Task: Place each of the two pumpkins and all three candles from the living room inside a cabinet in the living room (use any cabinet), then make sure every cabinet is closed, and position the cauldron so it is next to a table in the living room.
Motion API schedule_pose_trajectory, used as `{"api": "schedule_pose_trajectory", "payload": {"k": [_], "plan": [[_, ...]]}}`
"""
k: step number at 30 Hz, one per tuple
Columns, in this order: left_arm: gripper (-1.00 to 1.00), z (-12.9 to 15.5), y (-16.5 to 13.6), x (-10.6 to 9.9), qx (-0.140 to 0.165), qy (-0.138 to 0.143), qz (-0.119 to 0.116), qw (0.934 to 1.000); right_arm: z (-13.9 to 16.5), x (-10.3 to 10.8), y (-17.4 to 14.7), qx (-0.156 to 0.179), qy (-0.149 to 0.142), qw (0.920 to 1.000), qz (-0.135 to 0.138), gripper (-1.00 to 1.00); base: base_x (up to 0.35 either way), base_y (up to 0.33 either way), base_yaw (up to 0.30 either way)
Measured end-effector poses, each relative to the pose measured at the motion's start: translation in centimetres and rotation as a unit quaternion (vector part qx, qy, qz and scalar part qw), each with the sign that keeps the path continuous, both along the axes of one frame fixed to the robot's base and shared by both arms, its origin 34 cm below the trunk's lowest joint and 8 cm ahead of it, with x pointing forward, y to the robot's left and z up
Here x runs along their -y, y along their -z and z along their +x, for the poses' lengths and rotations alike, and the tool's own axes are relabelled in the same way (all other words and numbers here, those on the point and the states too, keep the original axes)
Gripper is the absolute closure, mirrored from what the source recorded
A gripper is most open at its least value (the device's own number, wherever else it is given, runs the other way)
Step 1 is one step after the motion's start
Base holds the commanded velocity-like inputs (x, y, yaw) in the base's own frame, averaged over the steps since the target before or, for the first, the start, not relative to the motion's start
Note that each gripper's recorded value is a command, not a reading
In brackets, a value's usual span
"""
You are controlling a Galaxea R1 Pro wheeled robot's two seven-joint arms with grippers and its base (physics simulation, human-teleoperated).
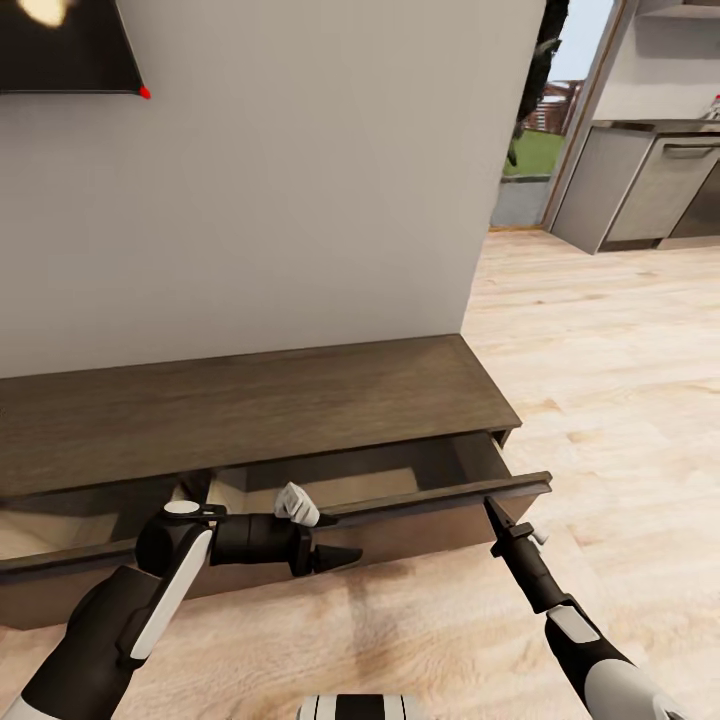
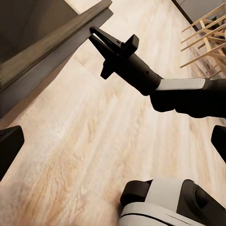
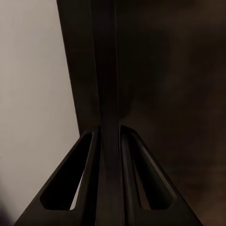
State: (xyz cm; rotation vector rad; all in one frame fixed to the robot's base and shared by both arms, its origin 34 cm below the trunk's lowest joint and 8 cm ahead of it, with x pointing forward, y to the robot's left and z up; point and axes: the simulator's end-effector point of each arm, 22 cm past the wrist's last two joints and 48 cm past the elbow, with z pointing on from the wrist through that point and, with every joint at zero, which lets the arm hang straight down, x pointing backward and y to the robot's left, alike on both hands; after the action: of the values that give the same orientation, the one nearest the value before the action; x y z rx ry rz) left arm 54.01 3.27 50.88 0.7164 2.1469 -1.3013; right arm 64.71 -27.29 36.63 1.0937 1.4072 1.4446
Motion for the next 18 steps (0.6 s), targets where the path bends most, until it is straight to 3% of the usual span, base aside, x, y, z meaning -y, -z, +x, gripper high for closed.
{"api": "schedule_pose_trajectory", "payload": {"k": [13, 18], "plan": [[-1.0, 0.02, -0.03, -0.01, 0.0, 0.0, 0.0, 1.0, -0.02, 0.12, -0.01, 0.0, -0.001, 1.0, -0.002, 1.0, -0.041, 0.0, 0.0], [-1.0, 0.0, -0.01, 0.01, 0.0, 0.0, 0.0, 1.0, 0.0, 0.33, 0.01, 0.0, 0.0, 1.0, -0.003, 1.0, -0.155, 0.0, 0.0]]}}
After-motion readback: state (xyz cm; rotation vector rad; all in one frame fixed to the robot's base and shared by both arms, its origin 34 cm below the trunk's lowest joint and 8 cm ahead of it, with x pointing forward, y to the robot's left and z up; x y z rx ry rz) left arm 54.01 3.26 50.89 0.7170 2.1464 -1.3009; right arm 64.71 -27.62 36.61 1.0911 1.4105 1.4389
